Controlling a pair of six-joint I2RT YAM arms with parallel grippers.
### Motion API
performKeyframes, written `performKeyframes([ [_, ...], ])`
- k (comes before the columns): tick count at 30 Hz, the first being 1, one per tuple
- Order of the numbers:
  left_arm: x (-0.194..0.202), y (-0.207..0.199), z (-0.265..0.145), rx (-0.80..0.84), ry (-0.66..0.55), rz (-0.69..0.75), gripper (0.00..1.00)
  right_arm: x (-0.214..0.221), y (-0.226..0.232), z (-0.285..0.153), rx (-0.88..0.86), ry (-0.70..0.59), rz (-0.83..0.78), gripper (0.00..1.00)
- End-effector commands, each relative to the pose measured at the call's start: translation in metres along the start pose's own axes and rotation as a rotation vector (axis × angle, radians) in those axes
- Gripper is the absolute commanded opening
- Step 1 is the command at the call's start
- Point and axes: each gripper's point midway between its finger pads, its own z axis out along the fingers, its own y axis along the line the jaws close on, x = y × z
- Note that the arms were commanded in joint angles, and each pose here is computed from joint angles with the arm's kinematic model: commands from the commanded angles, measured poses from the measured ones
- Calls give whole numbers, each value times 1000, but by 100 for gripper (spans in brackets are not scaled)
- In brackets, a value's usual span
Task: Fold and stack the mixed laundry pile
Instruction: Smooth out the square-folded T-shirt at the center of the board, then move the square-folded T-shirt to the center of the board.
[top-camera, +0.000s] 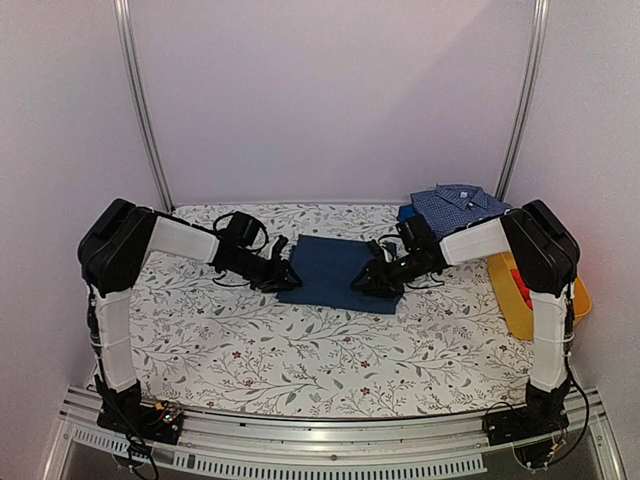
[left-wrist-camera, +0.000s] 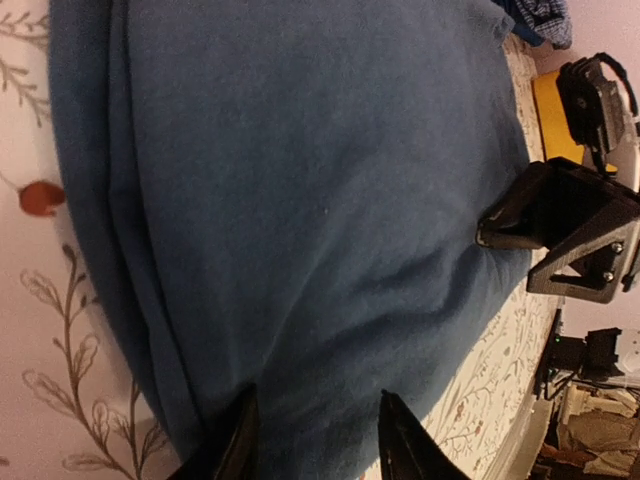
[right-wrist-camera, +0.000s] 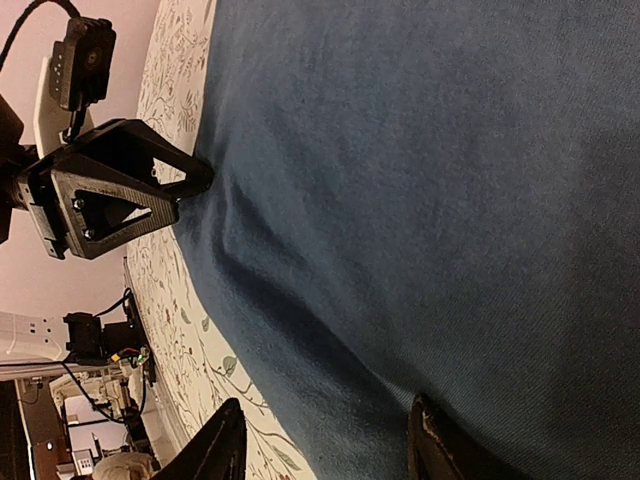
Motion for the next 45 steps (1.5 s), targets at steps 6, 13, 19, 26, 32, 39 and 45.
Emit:
performKeyframes([
  [6, 69, -2, -37, -54, 54, -54, 41, 58, 14, -16, 79, 64, 44, 57],
  [13, 70, 5, -76, -101, -25, -88, 50, 75, 35, -69, 127, -48, 55, 57],
  [19, 78, 17, -56, -72, 29, -89, 55, 111, -1, -72, 199, -49, 192, 57],
  [26, 84, 20, -34, -21, 81, -77, 47, 110, -12, -38, 169, -11, 227, 58],
  [32, 90, 14, -26, 6, 110, -65, 26, 105, -9, -6, 161, 60, 198, 49],
  [39, 89, 10, -30, 10, 90, -59, 7, 108, -15, -11, 217, 73, 196, 32],
  [45, 105, 1, -44, 24, 105, -62, 0, 125, -9, -24, 219, 105, 194, 22],
])
